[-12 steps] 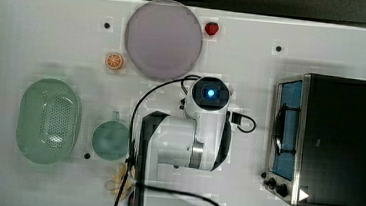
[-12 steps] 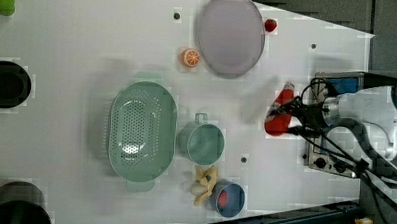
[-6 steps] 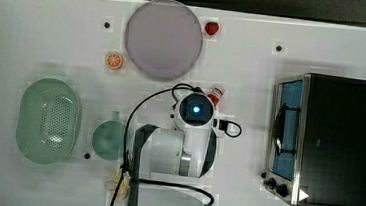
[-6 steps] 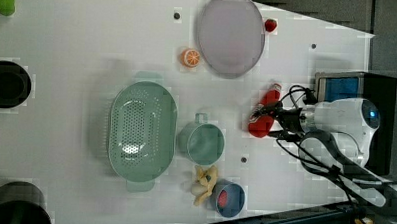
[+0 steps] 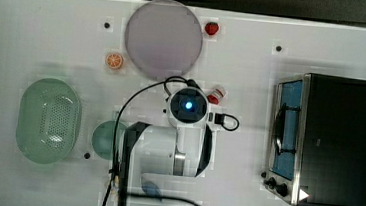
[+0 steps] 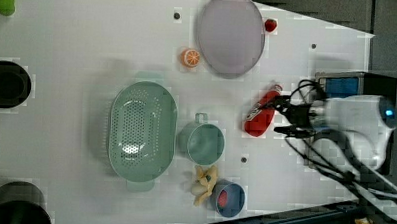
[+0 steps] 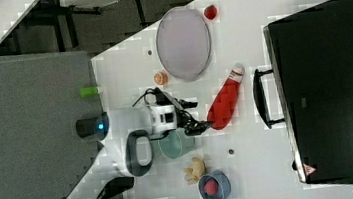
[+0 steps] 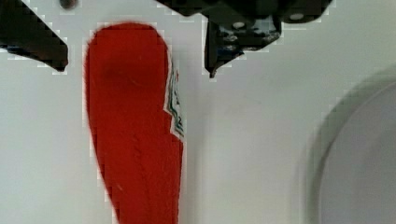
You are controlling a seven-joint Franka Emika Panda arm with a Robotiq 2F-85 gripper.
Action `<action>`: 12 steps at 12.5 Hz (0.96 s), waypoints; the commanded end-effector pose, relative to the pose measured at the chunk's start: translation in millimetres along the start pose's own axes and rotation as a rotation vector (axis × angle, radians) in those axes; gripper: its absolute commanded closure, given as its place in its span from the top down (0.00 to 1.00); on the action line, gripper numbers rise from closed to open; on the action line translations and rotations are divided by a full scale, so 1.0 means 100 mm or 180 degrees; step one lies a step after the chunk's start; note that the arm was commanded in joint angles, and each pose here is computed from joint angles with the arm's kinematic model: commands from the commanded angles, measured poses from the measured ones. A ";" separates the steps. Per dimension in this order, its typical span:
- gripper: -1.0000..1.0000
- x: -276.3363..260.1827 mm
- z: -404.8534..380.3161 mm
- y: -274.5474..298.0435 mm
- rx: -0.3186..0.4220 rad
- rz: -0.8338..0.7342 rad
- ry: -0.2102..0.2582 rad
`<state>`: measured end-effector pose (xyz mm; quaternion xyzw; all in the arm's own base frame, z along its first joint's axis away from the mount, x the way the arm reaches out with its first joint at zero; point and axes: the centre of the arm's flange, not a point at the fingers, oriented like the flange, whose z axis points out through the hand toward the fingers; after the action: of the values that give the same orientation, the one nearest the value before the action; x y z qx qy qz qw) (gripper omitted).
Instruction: Pick Ketchup from oven and place it on table.
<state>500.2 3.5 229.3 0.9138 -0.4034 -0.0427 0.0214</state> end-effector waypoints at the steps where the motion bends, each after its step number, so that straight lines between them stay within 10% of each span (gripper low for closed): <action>1: 1.00 0.26 -1.26 -0.01 0.0393 0.0141 0.0300; 12: 1.00 0.05 -3.92 0.19 0.0486 0.0079 0.0325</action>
<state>529.7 -12.5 655.9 0.9056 -0.4094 0.0984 -0.0507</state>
